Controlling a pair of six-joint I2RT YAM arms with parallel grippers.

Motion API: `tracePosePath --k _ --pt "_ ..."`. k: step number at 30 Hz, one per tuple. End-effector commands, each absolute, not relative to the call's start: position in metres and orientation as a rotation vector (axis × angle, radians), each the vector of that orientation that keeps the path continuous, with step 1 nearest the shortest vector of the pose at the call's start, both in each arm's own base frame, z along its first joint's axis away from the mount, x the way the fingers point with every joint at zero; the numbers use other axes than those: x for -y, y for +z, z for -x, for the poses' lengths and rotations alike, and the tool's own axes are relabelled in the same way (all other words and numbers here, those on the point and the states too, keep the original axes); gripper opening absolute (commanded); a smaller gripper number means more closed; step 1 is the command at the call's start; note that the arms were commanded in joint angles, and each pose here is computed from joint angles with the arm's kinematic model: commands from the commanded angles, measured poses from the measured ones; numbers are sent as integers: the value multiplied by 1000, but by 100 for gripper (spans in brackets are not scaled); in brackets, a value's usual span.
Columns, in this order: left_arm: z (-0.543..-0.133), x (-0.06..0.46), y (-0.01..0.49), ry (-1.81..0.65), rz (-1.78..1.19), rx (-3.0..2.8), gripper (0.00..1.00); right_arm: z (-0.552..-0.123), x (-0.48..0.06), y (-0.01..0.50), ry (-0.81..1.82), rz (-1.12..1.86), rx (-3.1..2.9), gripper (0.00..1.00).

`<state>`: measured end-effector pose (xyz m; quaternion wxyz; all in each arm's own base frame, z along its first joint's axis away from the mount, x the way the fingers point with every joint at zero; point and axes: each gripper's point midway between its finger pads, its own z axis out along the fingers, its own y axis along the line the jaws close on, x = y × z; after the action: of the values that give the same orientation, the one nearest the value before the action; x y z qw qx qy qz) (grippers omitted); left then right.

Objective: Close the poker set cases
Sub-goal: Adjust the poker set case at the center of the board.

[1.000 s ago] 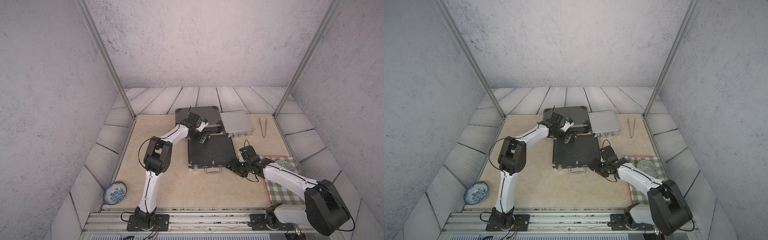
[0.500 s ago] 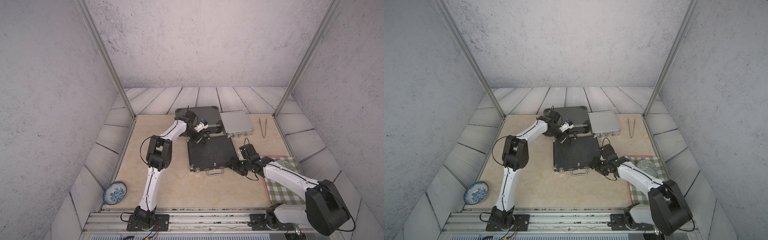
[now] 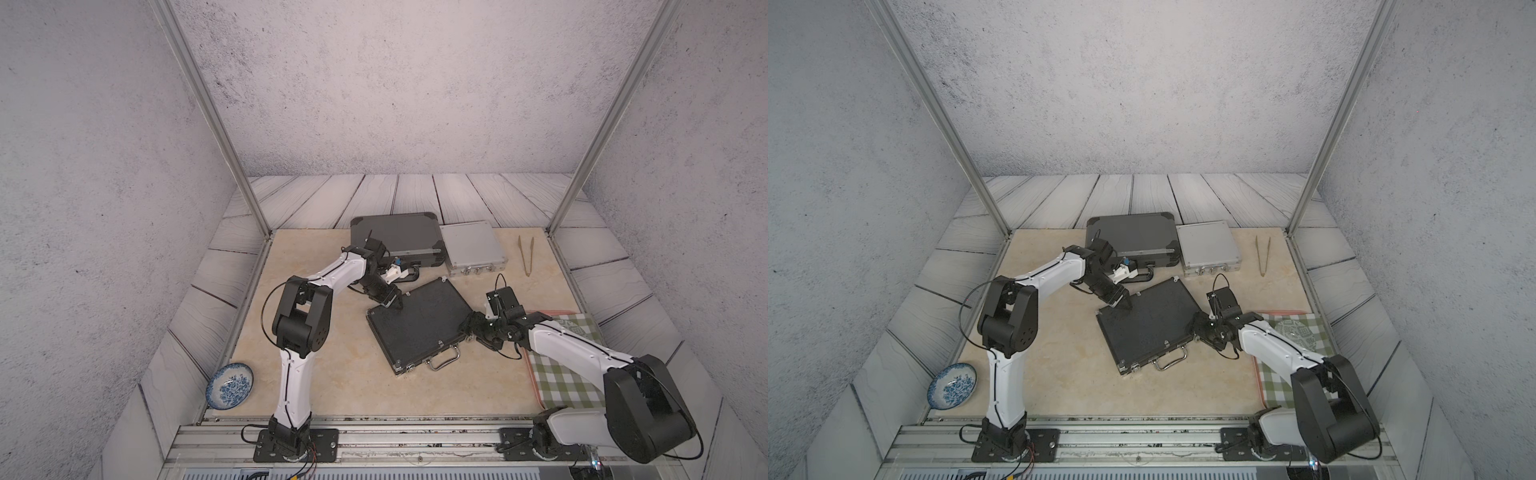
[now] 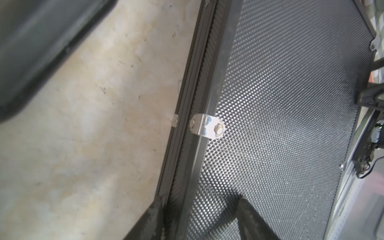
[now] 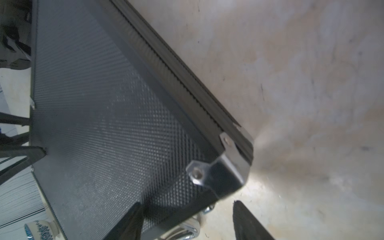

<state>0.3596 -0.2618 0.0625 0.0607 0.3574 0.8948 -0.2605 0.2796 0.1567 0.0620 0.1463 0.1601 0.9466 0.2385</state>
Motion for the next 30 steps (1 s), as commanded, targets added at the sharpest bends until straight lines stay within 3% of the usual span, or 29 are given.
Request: tracePosePath --k 1,21,30 --pt "-328 245 39 -708 -1001 -2919 57 -289 -167 60 698 -358 -2762 70" --pt "-299 218 48 -600 -667 -3034 46 -330 -244 69 993 34 -2817 68" --pt "-307 210 51 -505 -627 -3015 49 -323 -194 80 791 -126 -2777 72"
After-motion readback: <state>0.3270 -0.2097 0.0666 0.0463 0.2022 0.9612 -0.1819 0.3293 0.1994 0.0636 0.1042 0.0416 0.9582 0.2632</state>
